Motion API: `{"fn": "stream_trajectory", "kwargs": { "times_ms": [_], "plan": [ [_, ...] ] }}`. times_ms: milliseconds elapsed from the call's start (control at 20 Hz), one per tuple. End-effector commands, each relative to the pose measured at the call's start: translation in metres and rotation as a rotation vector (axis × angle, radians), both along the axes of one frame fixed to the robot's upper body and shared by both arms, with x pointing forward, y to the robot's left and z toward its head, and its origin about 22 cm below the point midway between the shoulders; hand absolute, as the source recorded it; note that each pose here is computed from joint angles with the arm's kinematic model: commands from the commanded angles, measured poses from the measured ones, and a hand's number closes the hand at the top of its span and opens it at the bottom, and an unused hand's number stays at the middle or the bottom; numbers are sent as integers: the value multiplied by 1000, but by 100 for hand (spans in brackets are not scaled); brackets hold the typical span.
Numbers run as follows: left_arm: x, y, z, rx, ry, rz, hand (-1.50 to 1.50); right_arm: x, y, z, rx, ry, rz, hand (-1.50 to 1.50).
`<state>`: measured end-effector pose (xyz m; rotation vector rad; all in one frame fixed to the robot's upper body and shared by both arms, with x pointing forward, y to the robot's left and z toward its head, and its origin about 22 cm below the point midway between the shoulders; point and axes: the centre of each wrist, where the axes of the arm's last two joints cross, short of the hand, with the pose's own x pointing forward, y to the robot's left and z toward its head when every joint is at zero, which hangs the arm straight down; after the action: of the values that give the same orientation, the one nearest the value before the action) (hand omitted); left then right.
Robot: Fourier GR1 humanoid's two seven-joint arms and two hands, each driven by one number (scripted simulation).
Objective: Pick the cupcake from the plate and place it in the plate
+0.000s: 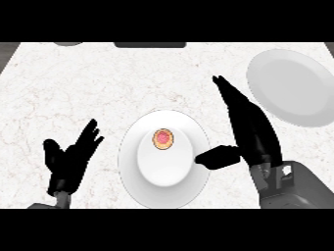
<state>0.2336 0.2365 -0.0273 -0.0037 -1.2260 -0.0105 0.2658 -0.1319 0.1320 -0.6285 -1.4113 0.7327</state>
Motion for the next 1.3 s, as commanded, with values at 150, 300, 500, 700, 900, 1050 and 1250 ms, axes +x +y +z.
{"fn": "stream_trajectory", "kwargs": {
  "times_ms": [150, 300, 500, 700, 900, 1050, 1250],
  "plan": [
    [-12, -1, -19, 12, 37, 4, 0, -1, 57, 2, -73, 80, -21, -150],
    [-8, -8, -2, -2, 51, 5, 0, -6, 83, -32, -120, 83, -22, -150],
    [8, 7, -12, -17, 47, -5, 0, 5, 86, -31, -110, 174, -19, -150],
    [21, 4, -12, 6, 33, 4, 0, 2, 86, -32, -95, 215, 11, -150],
    [7, -27, -2, 18, 36, -2, 0, 9, 97, -50, -99, 203, -14, -150],
    [-2, -7, -11, 6, 35, 3, 0, 11, 103, -51, -117, 199, -13, -150],
    [2, 6, 2, -2, 44, -7, 0, 15, 108, -54, -194, 221, -55, -150]
  ]
}}
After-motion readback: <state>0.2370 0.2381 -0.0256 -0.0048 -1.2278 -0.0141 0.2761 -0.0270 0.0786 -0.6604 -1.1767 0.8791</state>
